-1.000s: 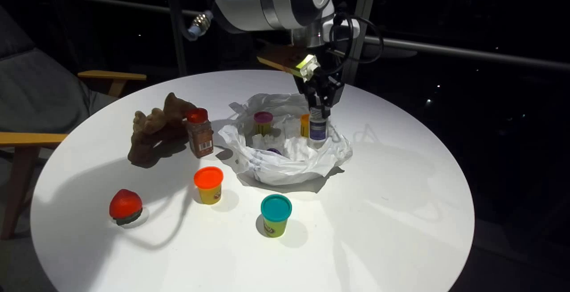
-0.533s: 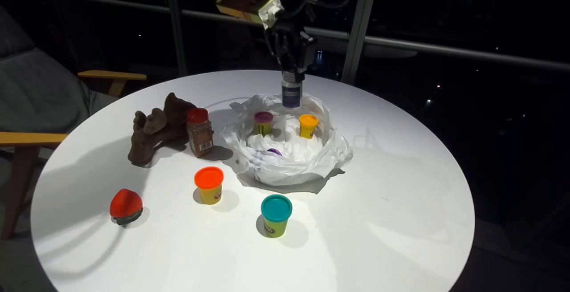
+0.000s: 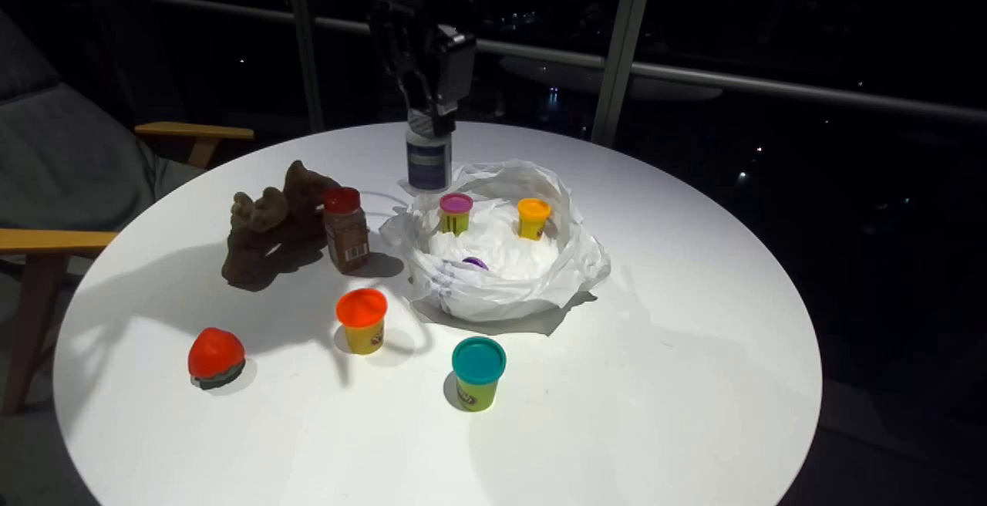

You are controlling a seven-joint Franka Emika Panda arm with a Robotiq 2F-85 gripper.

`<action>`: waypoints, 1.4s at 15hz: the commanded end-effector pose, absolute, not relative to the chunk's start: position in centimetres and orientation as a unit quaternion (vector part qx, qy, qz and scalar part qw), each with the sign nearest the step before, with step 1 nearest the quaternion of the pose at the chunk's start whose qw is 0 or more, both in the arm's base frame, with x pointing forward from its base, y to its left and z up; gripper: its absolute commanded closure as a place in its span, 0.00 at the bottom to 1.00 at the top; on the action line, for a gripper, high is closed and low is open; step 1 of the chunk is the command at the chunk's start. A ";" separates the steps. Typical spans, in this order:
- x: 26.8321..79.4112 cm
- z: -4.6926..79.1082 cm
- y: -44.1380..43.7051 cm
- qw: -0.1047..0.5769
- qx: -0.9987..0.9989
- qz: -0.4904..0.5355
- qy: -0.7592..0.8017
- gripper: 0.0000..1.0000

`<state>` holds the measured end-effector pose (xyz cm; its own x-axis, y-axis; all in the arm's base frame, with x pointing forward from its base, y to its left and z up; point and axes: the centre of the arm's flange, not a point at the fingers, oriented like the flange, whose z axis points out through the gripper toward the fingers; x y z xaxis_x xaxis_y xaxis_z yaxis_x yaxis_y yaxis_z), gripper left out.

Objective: Remove all the objects from the plastic bag and put them on the table

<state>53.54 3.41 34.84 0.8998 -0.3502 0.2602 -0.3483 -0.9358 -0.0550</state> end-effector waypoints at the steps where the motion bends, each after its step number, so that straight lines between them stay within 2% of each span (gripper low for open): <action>1: 44.4 34.5 2.5 0.029 -0.974 -0.139 0.176 0.81; 6: 37.7 31.0 -0.1 0.039 -0.976 -0.135 0.165 0.81; 10: 38.8 27.4 -1.6 0.062 -0.984 -0.101 0.130 0.81; 17: 39.9 20.5 -2.3 0.031 -0.995 -0.053 0.080 0.81; 21: 40.1 18.7 -2.0 0.009 -0.993 -0.103 0.048 0.81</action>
<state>39.44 -1.97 20.21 0.9831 -0.1464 0.1095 -0.1418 -0.9887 -0.0484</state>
